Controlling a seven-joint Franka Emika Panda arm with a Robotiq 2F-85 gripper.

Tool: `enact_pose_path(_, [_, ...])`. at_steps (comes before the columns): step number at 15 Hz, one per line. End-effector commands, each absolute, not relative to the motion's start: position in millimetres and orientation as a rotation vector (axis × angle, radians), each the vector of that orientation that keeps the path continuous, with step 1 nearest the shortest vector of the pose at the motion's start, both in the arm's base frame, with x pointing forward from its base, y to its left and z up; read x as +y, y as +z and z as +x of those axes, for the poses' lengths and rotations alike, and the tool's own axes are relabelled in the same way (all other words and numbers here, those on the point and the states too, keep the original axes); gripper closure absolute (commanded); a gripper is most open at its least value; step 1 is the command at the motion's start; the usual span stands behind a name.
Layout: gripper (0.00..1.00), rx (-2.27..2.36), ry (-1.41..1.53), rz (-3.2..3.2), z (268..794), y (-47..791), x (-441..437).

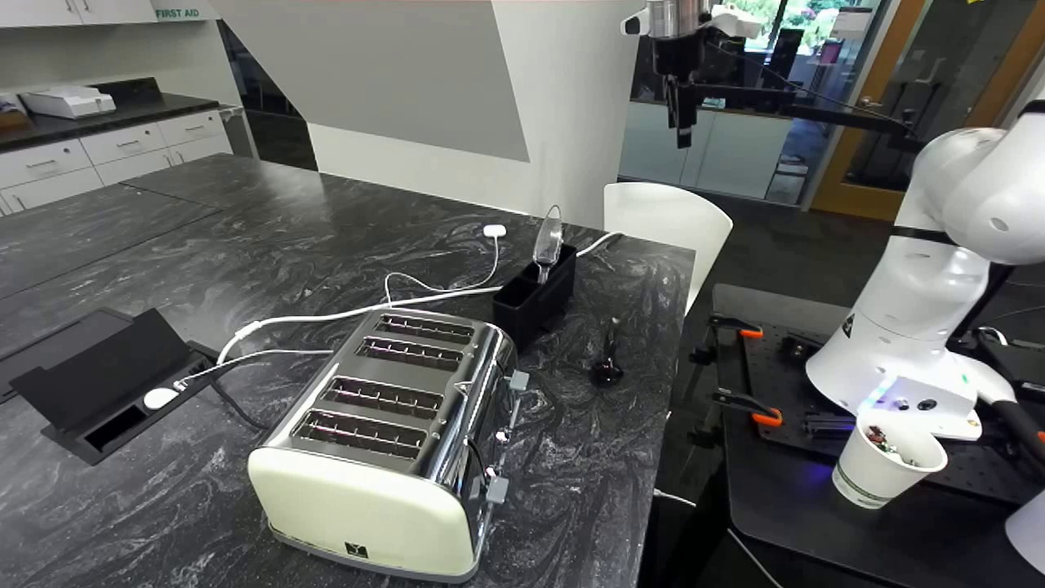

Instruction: Press the left switch on the toaster

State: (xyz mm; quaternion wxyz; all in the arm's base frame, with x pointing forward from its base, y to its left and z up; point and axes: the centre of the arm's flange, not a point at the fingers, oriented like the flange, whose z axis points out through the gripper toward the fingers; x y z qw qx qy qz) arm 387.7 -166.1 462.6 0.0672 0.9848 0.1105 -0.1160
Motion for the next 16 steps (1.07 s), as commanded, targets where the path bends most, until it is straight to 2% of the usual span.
enact_pose_path(1, [0.00, 0.593, -0.221, 3.000, 372.8, 480.9, -116.0])
enact_pose_path(8, [0.00, 1.024, 0.129, 2.969, 357.9, 479.0, 49.4])
enact_pose_path(16, [0.00, 1.415, 0.485, 2.774, 326.5, 436.1, 229.4])
